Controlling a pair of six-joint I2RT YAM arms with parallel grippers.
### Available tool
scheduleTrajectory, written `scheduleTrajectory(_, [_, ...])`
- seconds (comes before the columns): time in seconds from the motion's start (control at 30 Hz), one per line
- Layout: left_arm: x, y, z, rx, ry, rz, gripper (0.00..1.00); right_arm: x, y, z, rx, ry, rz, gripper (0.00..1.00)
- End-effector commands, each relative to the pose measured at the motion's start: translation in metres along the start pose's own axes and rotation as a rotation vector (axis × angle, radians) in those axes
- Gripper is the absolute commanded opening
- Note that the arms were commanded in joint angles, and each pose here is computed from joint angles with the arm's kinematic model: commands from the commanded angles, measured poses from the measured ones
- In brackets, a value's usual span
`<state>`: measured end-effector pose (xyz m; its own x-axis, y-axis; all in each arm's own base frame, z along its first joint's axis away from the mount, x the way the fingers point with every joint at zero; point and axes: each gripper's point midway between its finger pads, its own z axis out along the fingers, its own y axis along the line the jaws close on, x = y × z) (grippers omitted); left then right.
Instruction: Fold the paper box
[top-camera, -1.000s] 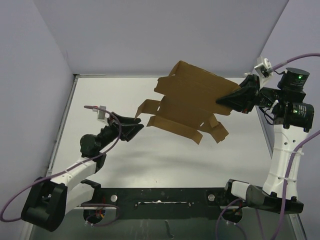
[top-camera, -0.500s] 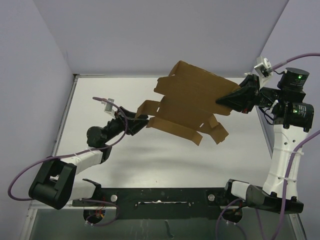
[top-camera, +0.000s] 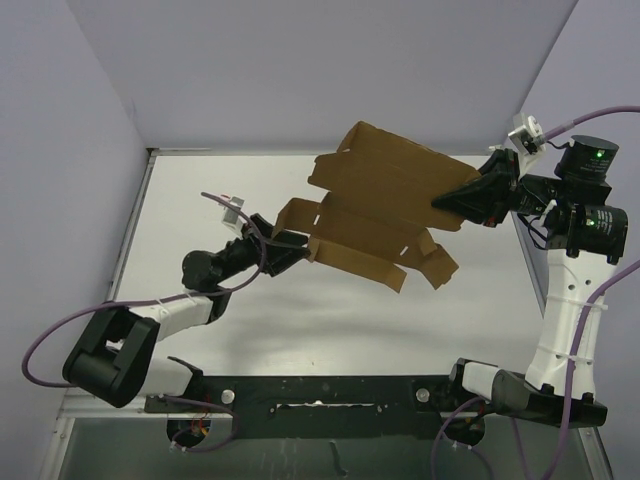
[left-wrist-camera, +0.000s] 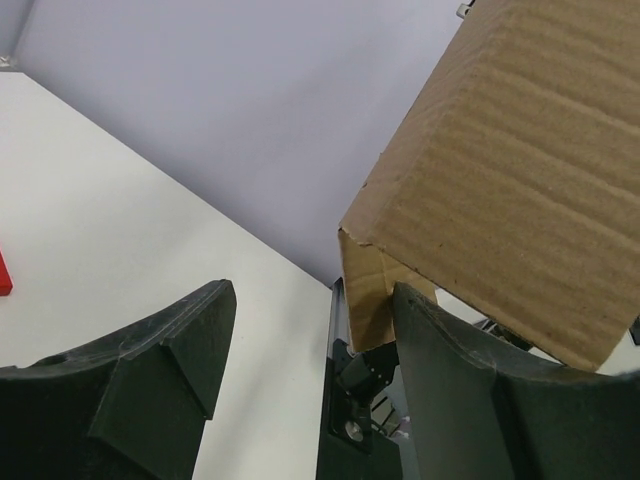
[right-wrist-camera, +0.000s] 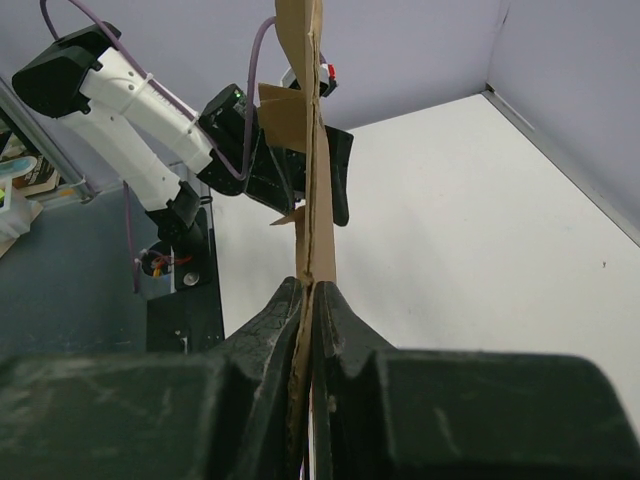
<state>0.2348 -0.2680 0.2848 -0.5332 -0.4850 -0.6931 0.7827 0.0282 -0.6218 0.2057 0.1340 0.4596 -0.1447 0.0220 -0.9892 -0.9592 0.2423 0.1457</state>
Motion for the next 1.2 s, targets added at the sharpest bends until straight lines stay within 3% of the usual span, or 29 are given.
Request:
scheduleTrajectory(0.0, [-0.012,-0.022,0.017,0.110,-0.021,0.076,0.62,-0.016,0.035,-0.002,-0.159,-0.048,-0.050,0.00])
scheduleTrajectory(0.13, [-0.008,-0.023,0.028,0.129,-0.008,0.071,0.57,-0.016,0.035,-0.002,-0.162,-0.048,-0.048,0.00])
scheduleTrajectory(0.2, [-0.006,-0.023,0.030,0.135,0.001,0.068,0.49,-0.016,0.036,-0.002,-0.164,-0.049,-0.050,0.00])
scheduleTrajectory(0.4, [-0.003,-0.019,0.030,0.128,0.007,0.054,0.04,-0.014,0.035,-0.002,-0.158,-0.048,-0.049,0.00])
scheduleTrajectory(0.5, [-0.004,-0.016,0.027,0.113,-0.005,0.050,0.00,-0.012,0.031,-0.002,-0.144,-0.044,-0.051,0.00])
scheduleTrajectory(0.53, [-0.004,-0.015,0.026,0.107,-0.008,0.051,0.03,-0.011,0.029,-0.001,-0.135,-0.042,-0.051,0.00])
scheduleTrajectory(0.6, [-0.005,-0.011,0.021,0.083,-0.023,0.046,0.24,-0.008,0.025,-0.001,-0.112,-0.036,-0.052,0.00])
scheduleTrajectory(0.73, [-0.005,-0.003,-0.007,0.008,-0.076,0.085,0.54,0.003,0.011,-0.001,-0.053,-0.020,-0.047,0.00])
scheduleTrajectory(0.83, [-0.014,0.007,-0.042,-0.103,-0.164,0.110,0.67,0.015,0.005,0.000,-0.032,-0.013,-0.041,0.00])
scheduleTrajectory(0.97, [-0.027,0.018,-0.078,-0.252,-0.197,0.113,0.69,0.033,-0.005,0.000,-0.016,-0.008,-0.021,0.00])
scheduleTrajectory(1.17, [-0.052,0.009,-0.092,-0.372,-0.244,0.221,0.66,0.054,-0.015,0.000,0.000,0.001,0.020,0.00])
